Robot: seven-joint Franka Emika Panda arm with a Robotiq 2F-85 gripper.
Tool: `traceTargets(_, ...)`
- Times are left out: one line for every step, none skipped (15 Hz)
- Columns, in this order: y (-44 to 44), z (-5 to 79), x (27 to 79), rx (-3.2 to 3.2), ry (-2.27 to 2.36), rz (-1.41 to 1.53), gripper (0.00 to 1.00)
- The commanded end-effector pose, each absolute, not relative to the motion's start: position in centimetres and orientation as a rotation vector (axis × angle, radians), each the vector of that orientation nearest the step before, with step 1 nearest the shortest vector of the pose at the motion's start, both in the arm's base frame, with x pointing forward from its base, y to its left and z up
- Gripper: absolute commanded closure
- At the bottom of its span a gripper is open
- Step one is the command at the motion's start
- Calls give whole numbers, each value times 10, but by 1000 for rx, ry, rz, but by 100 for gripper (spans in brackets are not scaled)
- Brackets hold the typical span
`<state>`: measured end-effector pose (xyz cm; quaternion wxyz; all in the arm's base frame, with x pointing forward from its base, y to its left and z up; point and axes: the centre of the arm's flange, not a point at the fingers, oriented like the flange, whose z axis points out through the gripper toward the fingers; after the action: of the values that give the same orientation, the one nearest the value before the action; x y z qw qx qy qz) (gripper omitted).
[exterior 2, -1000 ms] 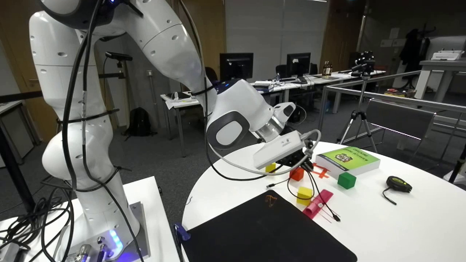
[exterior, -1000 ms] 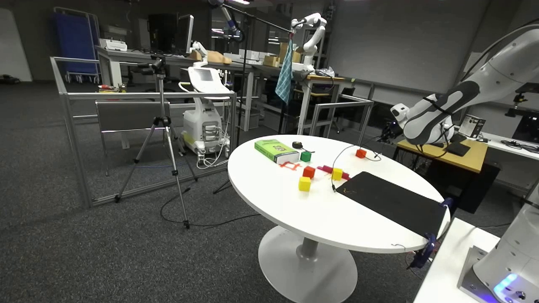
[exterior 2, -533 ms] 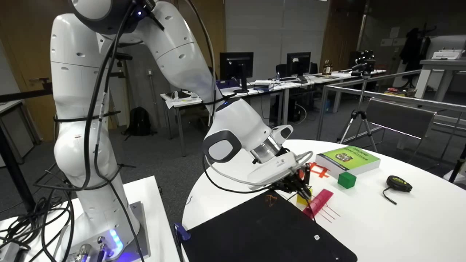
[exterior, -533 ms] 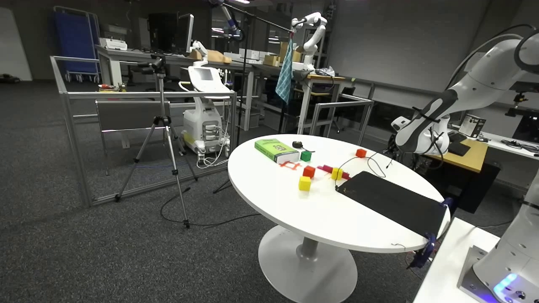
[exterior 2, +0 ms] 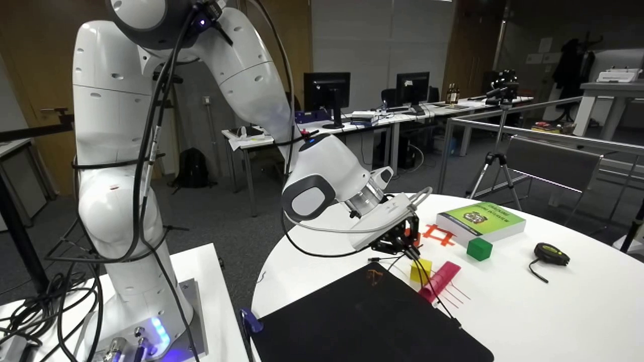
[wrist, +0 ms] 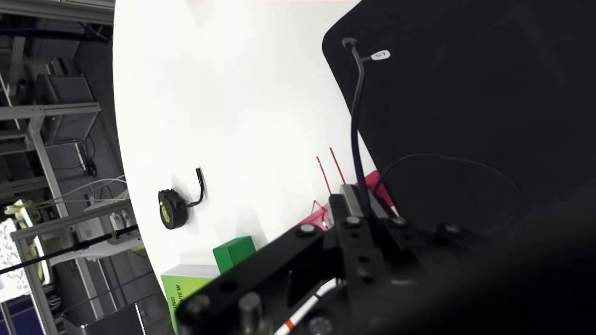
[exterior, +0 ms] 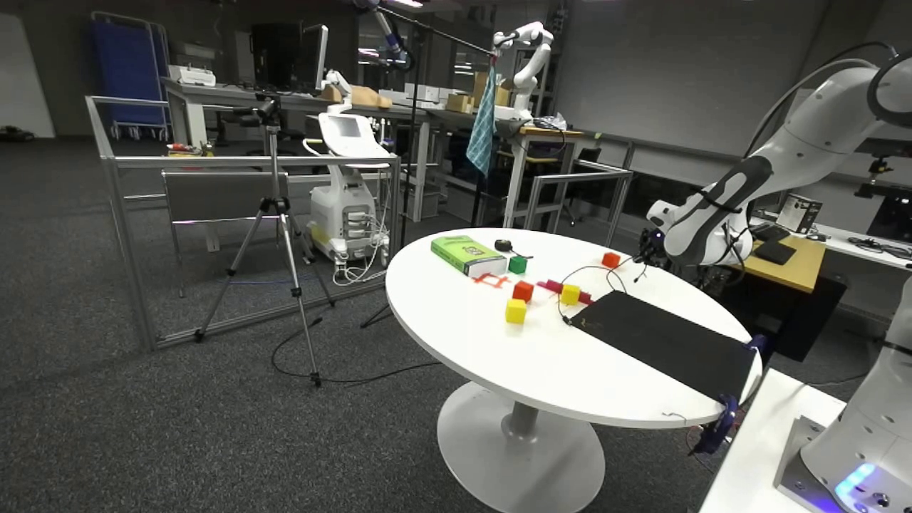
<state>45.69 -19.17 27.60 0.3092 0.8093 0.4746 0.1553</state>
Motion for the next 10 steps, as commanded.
traceTargets(-207,274,455,2134,1294,392,99)
traceTargets(-212,275,453,2156,1280,378,99)
traceTargets(-217,275,452,2177,1261,367,99)
traceTargets(-225,276,449,2204,1240,350,99)
traceTargets(-232,276,447,2225,1225,338,99)
traceTargets(-239,274,445,2241,1210,331,99)
traceTargets(-245,274,443,2255,1200,321,99)
traceTargets(-251,273,441,2264,1188,314,99)
traceTargets(-256,272,440,2268,1176,305,99)
traceTargets(-261,272,441,2261,1164,307,99)
